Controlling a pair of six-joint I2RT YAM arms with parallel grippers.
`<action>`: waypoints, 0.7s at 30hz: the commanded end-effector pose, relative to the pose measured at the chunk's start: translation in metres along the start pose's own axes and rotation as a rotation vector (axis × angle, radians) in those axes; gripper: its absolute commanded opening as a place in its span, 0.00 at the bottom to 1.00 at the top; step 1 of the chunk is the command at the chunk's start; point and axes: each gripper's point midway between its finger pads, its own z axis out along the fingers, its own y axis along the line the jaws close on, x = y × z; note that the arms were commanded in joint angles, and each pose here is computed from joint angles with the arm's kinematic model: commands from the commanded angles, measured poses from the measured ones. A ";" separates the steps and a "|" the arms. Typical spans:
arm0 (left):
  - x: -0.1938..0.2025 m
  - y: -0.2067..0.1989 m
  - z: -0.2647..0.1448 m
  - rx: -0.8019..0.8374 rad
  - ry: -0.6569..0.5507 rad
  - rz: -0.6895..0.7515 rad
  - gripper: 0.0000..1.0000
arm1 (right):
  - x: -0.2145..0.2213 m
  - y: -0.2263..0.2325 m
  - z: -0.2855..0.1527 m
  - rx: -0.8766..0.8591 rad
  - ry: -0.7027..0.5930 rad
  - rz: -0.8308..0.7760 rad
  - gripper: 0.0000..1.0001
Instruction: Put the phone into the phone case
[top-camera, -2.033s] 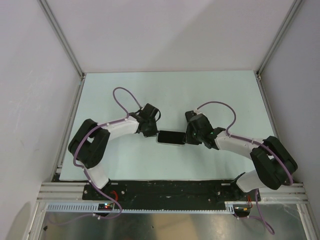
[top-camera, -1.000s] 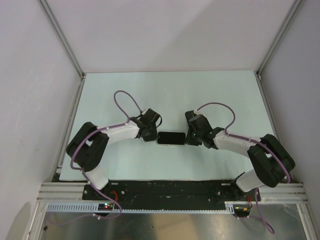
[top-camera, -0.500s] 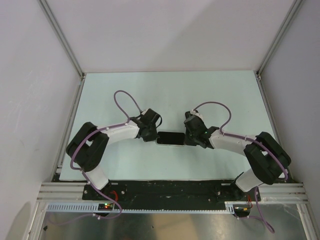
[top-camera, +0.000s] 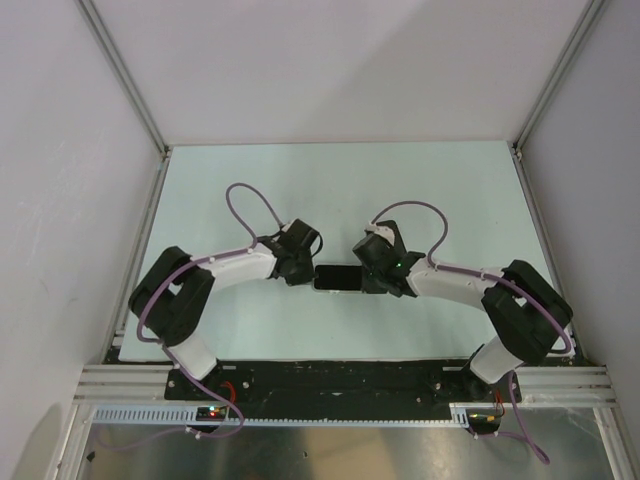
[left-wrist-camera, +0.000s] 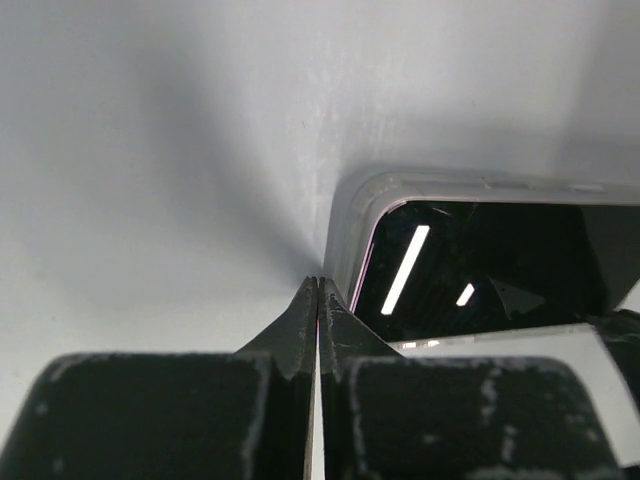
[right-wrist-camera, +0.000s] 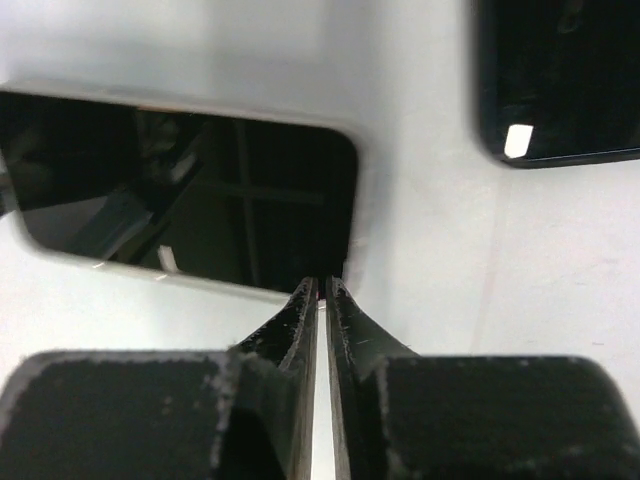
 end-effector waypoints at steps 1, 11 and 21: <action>-0.012 -0.024 -0.025 0.143 -0.048 -0.033 0.00 | -0.001 0.046 -0.022 -0.168 0.055 -0.042 0.13; 0.004 0.003 -0.040 0.142 -0.054 -0.034 0.00 | -0.072 0.067 -0.050 -0.267 -0.091 -0.061 0.26; 0.048 -0.027 -0.047 0.192 0.002 0.004 0.00 | -0.093 0.052 0.026 -0.224 0.017 -0.113 0.27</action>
